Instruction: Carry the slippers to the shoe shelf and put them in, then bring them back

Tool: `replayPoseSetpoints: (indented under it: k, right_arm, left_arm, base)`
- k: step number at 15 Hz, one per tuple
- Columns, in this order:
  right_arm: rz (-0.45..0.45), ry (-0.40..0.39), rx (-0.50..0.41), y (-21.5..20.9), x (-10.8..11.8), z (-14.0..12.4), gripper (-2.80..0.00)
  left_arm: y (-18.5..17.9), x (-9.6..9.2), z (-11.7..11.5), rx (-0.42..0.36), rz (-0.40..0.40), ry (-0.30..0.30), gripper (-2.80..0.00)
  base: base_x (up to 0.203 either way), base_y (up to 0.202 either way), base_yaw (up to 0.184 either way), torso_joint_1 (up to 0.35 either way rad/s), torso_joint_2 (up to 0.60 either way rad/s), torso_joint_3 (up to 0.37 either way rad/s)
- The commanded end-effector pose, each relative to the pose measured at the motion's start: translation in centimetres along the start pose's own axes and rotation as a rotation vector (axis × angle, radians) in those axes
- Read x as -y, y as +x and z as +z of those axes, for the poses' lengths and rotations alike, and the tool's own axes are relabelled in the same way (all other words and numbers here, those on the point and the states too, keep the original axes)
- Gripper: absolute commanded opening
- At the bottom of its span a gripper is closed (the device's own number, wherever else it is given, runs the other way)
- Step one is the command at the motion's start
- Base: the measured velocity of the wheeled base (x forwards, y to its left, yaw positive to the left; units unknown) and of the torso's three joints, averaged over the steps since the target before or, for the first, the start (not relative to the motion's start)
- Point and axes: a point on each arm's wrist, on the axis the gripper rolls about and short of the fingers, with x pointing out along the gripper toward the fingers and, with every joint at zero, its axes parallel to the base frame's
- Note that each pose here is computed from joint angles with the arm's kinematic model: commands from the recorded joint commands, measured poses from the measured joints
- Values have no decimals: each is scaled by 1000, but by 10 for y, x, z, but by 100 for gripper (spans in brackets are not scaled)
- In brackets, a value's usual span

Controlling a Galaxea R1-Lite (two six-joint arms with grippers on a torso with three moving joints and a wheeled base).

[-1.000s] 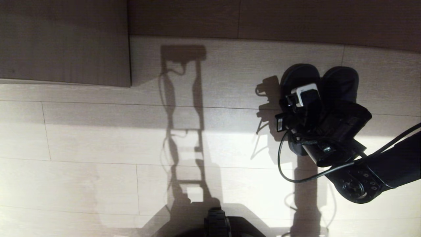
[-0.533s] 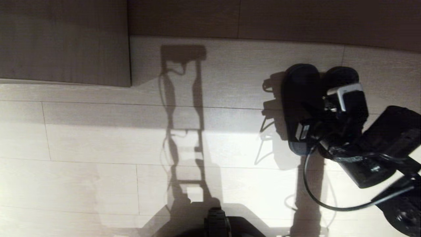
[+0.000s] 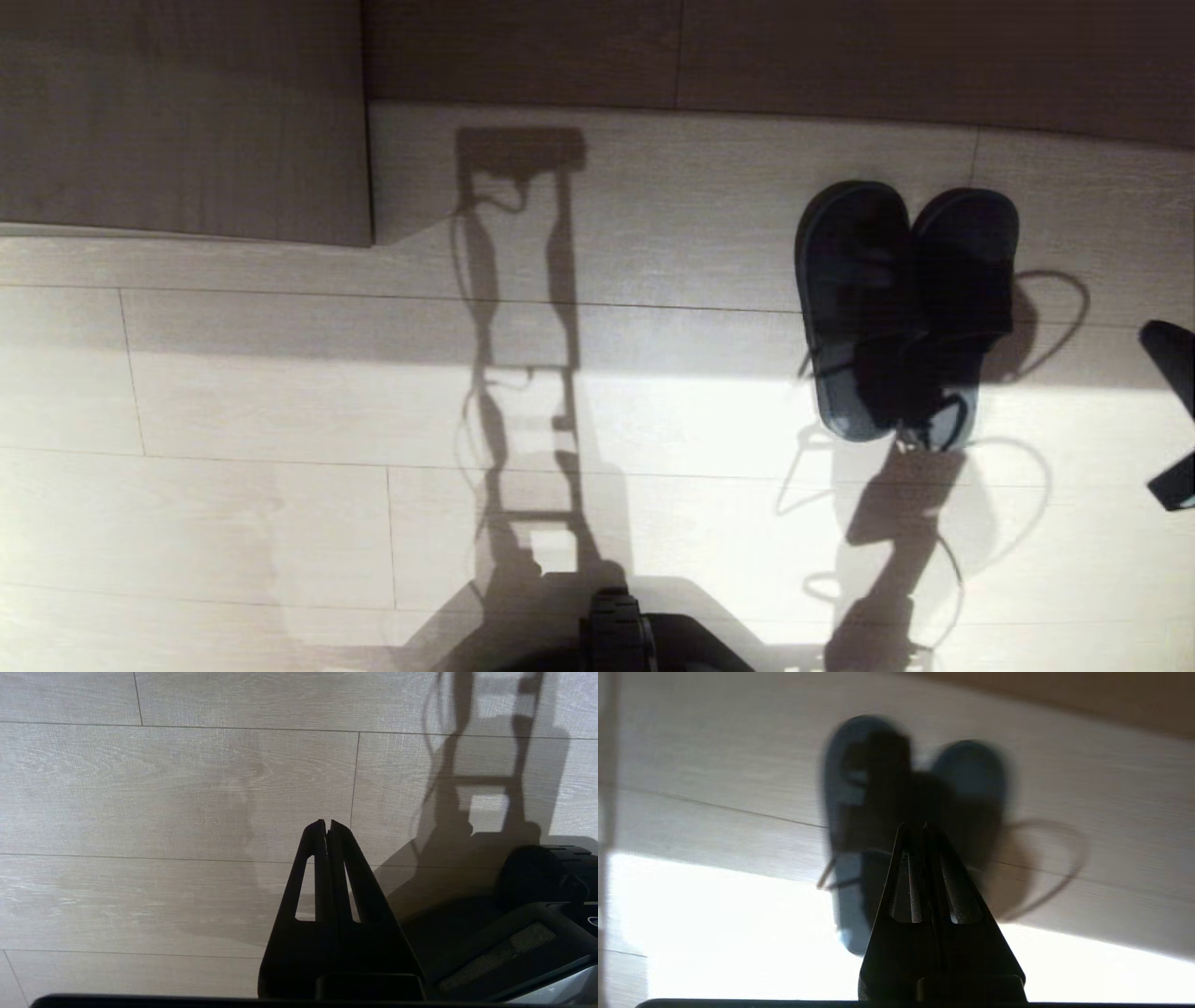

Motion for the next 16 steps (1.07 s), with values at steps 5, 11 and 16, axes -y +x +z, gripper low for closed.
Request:
replayPoseSetpoints:
  k: [5, 11, 16]
  right_arm:
    - [-181, -50, 86, -102, 31, 7, -280]
    - [-125, -68, -76, -150, 19, -61, -280]
    - [38, -3, -318, -161, 11, -94, -280]
  left_arm:
    - [0, 0, 0, 0, 0, -2, -280]
    - [0, 0, 0, 0, 1, -4, -280]
    - [0, 0, 0, 0, 0, -5, -280]
  base:
    - [0, 0, 0, 0, 0, 0]
    - [0, 0, 0, 0, 0, 0]
    - [0, 0, 0, 0, 0, 0]
